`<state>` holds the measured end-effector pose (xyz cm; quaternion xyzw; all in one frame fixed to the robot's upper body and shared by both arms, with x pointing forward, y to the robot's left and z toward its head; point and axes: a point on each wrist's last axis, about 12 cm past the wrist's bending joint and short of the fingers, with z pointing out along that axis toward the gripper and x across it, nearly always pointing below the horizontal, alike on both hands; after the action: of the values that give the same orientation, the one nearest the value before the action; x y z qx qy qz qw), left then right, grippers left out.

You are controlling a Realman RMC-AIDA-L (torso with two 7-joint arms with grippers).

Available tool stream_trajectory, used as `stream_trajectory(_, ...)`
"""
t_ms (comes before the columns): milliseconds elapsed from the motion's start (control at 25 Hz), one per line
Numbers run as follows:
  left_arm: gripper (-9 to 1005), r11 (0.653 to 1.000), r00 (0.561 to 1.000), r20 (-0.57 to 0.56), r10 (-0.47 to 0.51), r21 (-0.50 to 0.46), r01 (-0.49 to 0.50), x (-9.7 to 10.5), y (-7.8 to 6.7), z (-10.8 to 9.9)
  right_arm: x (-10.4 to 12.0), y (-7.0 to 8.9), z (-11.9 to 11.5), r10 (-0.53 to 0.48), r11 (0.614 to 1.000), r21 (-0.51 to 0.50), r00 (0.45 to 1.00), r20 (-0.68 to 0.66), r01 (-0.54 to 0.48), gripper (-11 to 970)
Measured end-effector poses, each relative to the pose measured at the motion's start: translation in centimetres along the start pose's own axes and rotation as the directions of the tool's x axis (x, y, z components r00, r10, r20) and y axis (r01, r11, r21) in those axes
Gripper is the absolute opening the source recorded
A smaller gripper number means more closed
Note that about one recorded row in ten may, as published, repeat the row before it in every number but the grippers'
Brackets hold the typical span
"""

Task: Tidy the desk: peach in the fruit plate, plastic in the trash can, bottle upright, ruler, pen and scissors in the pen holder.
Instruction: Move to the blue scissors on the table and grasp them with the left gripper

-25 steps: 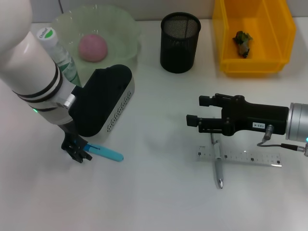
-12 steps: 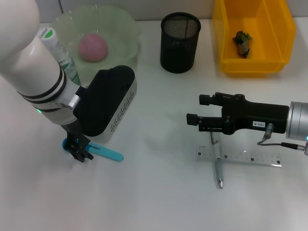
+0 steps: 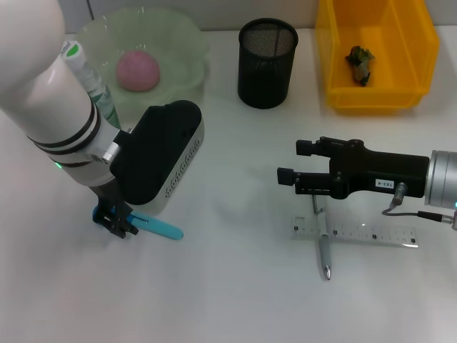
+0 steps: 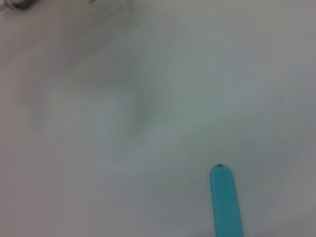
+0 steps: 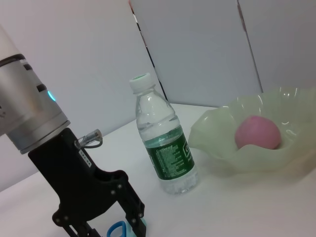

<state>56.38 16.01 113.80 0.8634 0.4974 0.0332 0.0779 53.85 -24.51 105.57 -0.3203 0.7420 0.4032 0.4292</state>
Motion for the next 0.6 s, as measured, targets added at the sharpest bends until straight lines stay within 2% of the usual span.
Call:
stream_trajectory(120, 608, 1.0, 1.0, -0.006, 0.003, 0.002, -0.003, -0.07, -0.03, 0.12, -0.02, 0.01, 0.0, 0.0, 1.0, -0.001, 1.0, 0.0, 0.0, 829)
stream_trajectory(600, 565, 1.0, 1.0, -0.014, 0.006, 0.015, -0.006, -0.04, -0.12, 0.34, 0.05, 0.17, 0.05, -0.005, 1.0, -0.014, 1.0, -0.006, 0.005, 828)
